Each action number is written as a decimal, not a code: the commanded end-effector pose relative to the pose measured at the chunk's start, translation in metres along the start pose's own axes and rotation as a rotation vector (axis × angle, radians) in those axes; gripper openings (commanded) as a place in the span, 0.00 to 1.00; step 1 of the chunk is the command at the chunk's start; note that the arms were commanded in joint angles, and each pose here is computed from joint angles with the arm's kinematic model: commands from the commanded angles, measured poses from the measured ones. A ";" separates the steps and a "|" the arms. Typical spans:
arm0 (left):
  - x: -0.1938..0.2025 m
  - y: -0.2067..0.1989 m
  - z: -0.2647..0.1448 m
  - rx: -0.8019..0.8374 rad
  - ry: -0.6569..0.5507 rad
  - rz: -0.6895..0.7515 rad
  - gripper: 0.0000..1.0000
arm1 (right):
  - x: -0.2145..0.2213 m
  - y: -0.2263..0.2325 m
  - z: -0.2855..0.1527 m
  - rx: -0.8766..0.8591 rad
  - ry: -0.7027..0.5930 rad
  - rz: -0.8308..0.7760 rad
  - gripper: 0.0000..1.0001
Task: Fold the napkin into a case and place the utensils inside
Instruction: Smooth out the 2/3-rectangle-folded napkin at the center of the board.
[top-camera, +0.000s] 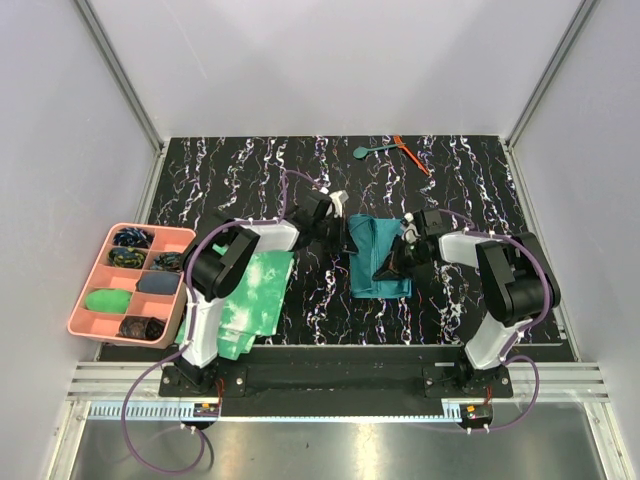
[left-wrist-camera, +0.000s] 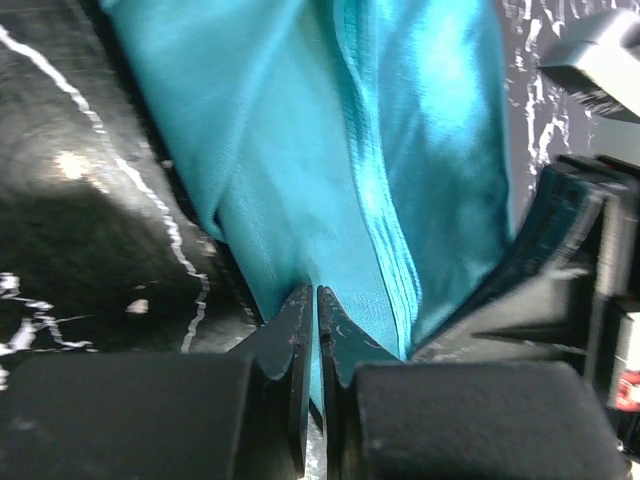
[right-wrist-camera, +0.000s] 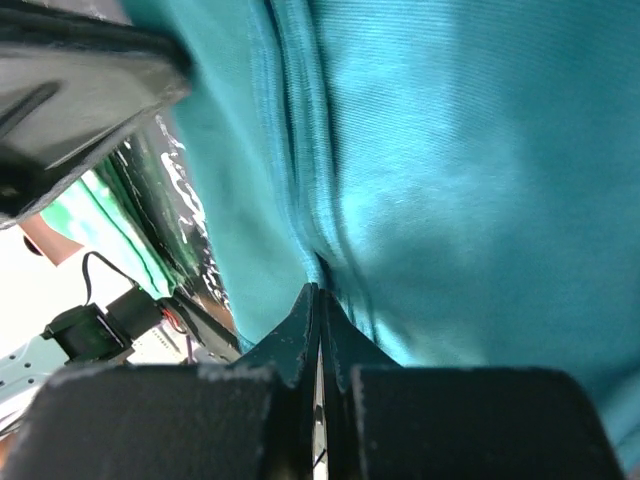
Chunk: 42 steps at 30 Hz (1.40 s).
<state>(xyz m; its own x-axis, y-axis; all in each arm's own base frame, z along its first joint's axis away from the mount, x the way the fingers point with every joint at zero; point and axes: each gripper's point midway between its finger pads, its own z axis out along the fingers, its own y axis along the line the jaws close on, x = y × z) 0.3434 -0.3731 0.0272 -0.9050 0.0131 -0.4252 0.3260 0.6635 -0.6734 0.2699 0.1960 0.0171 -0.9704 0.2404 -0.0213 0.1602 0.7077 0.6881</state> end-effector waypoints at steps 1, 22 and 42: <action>0.004 0.001 0.003 0.028 -0.007 0.005 0.07 | -0.011 0.039 -0.013 -0.015 -0.046 -0.103 0.00; 0.006 0.013 0.011 -0.012 0.012 -0.018 0.05 | 0.035 0.040 0.042 -0.086 0.101 -0.077 0.00; -0.012 -0.011 -0.007 0.033 -0.012 0.027 0.09 | 0.052 0.047 -0.006 -0.097 0.022 -0.107 0.00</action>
<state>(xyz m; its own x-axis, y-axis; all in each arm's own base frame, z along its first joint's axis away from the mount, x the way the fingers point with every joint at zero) 0.3464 -0.3778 0.0236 -0.9089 0.0082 -0.4170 0.3222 0.6487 -0.6895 0.2162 0.2459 0.0219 -0.9901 0.1391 0.0191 0.1052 0.6449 0.7570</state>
